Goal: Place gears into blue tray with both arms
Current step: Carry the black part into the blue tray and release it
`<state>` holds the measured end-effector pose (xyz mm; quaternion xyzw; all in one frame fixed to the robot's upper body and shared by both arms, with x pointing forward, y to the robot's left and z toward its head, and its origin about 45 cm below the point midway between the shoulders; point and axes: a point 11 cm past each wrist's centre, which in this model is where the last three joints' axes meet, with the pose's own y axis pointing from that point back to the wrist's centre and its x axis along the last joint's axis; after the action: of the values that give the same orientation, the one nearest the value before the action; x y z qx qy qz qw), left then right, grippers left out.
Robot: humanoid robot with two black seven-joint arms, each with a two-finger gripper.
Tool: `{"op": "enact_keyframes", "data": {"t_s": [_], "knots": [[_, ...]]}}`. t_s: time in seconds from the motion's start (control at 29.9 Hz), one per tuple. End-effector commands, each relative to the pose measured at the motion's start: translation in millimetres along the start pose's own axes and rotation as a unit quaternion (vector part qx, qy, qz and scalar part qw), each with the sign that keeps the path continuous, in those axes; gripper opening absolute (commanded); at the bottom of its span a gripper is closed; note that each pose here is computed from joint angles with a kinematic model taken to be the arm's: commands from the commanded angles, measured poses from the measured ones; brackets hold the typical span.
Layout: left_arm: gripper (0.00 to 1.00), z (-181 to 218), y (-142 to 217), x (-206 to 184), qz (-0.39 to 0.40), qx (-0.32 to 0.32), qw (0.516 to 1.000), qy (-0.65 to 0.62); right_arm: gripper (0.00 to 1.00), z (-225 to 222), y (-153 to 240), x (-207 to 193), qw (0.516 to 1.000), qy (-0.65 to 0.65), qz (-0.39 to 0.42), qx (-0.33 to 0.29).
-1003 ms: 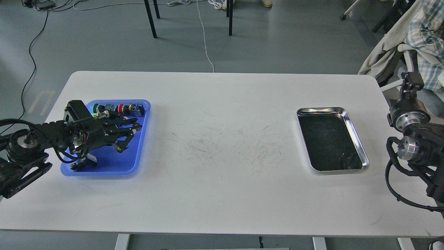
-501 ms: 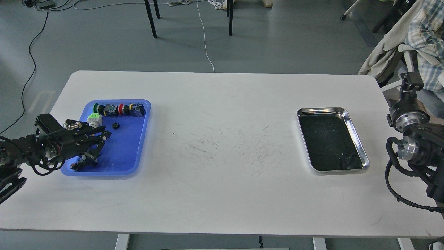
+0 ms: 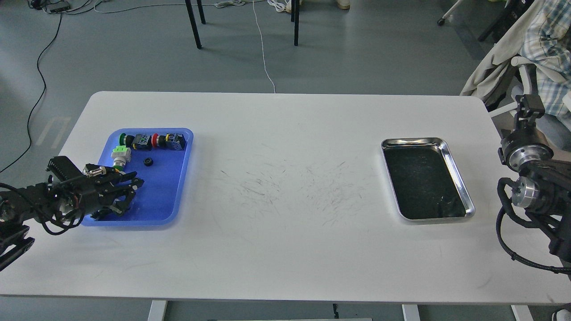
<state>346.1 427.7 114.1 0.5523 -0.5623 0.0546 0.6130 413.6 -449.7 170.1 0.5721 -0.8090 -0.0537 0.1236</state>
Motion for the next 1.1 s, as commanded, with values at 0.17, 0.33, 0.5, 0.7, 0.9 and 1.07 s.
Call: {"op": "enact_keyframes", "data": {"t_s": [0.17, 0.33, 0.5, 0.7, 0.9, 1.07], "knots": [[0.1, 3.0, -2.1, 3.0, 0.005, -0.005, 1.0, 0.0, 0.95, 0.3, 0.1, 0.0, 1.0, 0.001, 0.0, 0.0], [0.11, 5.0, -4.7, 4.6, 0.007, -0.007, 1.0, 0.001, 0.95, 0.7, 0.4, 0.5, 1.0, 0.001, 0.0, -0.001], [0.11, 11.6, -11.9, 8.9, 0.015, -0.013, 1.0, 0.006, 0.95, 3.8, 1.4, 1.4, 1.0, 0.002, 0.001, -0.004], [0.13, 14.3, -13.7, 8.0, 0.014, -0.016, 1.0, 0.009, 0.95, 5.0, 1.8, 2.0, 1.0, 0.001, 0.001, -0.005], [0.21, 10.9, -12.2, 6.7, 0.016, -0.007, 1.0, 0.021, 0.95, 5.3, 1.9, 1.2, 1.0, 0.001, 0.001, -0.005], [0.25, 6.9, -9.8, 3.7, 0.013, 0.001, 1.0, 0.024, 0.95, 5.3, 1.9, 1.2, 1.0, 0.001, 0.001, -0.005]]}}
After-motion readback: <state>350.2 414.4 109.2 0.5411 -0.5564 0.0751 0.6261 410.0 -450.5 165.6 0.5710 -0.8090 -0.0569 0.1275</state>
